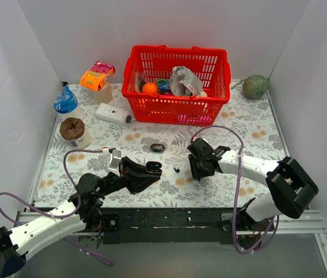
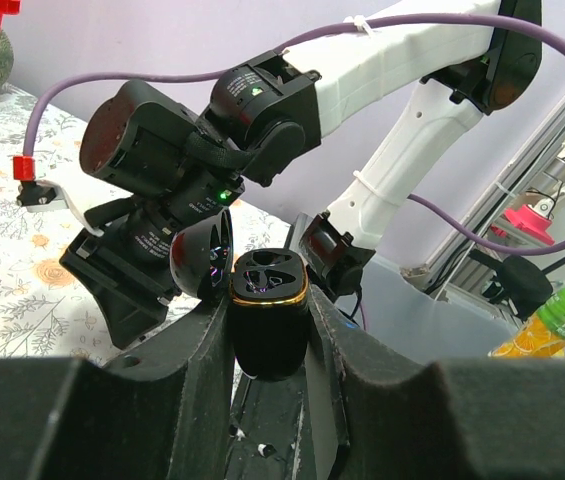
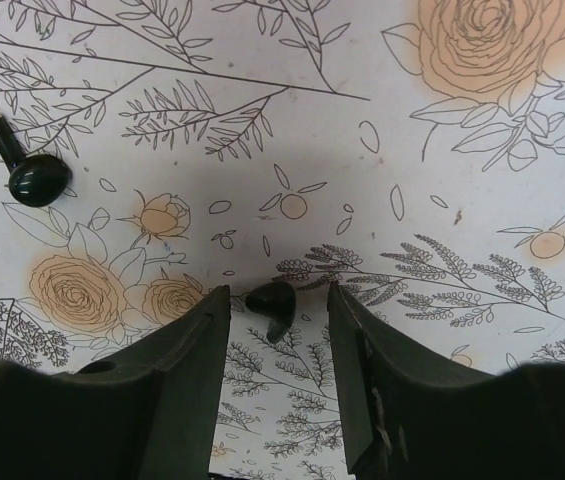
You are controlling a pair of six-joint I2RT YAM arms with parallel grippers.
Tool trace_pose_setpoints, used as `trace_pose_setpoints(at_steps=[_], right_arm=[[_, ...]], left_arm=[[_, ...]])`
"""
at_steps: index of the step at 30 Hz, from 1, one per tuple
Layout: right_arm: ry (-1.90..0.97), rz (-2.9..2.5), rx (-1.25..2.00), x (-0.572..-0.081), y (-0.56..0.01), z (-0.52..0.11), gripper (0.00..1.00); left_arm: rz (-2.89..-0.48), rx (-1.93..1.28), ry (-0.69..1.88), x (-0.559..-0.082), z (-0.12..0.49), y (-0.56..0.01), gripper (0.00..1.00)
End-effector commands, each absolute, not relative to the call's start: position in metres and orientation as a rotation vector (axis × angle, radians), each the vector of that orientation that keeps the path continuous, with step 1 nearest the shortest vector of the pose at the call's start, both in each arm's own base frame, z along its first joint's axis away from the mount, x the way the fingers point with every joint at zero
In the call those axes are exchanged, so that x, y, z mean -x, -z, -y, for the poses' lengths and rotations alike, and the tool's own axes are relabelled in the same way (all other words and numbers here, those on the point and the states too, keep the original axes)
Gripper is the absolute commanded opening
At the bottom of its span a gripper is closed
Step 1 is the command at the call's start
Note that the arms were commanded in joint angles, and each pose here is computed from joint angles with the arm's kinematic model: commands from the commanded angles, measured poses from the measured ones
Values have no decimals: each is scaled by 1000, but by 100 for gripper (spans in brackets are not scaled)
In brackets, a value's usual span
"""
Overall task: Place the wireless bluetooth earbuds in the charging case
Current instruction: Pick up the earbud from the center of the board.
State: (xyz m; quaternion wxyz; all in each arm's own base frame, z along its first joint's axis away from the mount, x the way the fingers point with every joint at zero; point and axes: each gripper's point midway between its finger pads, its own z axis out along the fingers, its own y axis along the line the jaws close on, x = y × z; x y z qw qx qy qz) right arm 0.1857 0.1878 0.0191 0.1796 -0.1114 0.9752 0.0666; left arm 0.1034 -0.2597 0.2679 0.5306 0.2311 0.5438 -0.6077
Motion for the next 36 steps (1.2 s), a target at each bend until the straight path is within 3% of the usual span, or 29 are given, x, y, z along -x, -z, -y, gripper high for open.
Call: trace_pose_setpoints(at_steps=[1, 23, 32, 35, 36], right_arm=[[-112, -2799, 361, -180, -13, -188, 52], [-99, -2811, 381, -169, -7, -195, 40], [-103, -2819, 379, -163, -3, -190, 29], [-104, -2822, 376, -162, -1, -189, 24], [-102, -2815, 371, -163, -2, -189, 17]], left_arm=[[-1273, -537, 1456, -104, 259, -278, 0], [-1277, -536, 1451, -103, 257, -277, 0], [-1278, -539, 1450, -103, 257, -278, 0], [-1281, -540, 1449, -104, 258, -278, 0], [-1281, -540, 1449, -104, 258, -278, 0]])
